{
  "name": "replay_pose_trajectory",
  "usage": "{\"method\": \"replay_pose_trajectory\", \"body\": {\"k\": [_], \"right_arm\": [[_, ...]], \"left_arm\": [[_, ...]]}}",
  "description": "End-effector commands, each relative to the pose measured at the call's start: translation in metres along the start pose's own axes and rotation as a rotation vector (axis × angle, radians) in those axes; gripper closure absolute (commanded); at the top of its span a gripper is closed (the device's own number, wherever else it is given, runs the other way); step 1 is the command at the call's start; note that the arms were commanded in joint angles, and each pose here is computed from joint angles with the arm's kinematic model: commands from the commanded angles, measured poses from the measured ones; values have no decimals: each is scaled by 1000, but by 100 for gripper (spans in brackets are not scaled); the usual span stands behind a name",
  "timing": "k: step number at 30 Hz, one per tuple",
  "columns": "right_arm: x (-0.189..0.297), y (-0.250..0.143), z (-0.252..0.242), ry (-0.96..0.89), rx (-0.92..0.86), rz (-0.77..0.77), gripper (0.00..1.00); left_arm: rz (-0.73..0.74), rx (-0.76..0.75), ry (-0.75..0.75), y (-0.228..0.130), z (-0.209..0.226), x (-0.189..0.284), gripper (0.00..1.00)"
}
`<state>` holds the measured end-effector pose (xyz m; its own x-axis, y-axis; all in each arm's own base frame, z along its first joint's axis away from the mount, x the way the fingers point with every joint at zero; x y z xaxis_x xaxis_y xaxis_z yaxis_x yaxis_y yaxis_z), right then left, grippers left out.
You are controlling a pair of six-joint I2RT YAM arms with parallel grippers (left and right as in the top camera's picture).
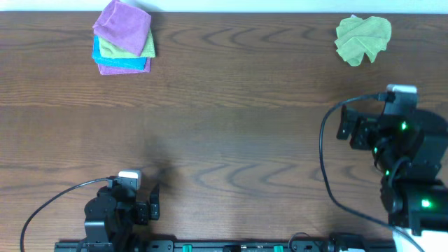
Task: Fold the cloth
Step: 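Reach the right gripper to the crumpled light-green cloth at far right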
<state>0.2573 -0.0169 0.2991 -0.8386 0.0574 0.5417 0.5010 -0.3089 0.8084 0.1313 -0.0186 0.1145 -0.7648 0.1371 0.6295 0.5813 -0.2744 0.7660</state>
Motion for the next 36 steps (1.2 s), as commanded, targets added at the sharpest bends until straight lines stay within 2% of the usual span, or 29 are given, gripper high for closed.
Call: {"method": "replay_pose_trajectory", "body": {"k": [1,11,17,28,36], "right_arm": [[-3,16,2,-4,-28,-14,1],[-39,47,15,29,-53,-12,1],[-61,68,19,42,-64,-71,1],[-103,78,9,-40,-133,-112,1],[-155,81,-24,-167,-206,-143,1]], "left_arm": [[24,-26,3,-6,0,-1,5],[24,-26,3,-6,0,-1,5],[24,-26,3,-6,0,-1,5],[24,-26,3,-6,0,-1,5],[24,-26,3,-6,0,-1,5]]}}
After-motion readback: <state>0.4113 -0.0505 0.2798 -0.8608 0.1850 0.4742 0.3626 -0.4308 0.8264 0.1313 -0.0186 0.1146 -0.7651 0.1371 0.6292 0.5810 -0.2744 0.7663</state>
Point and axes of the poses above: each gripper's point midway between its finger pads, its own x axis back along the fingers, its own z axis along the line the jaws close on, y = z × x, the point moved 4 cm from there along x, back along the fingers, and after that the axes turned 13 degrees about -x, right-handed, at the moved point
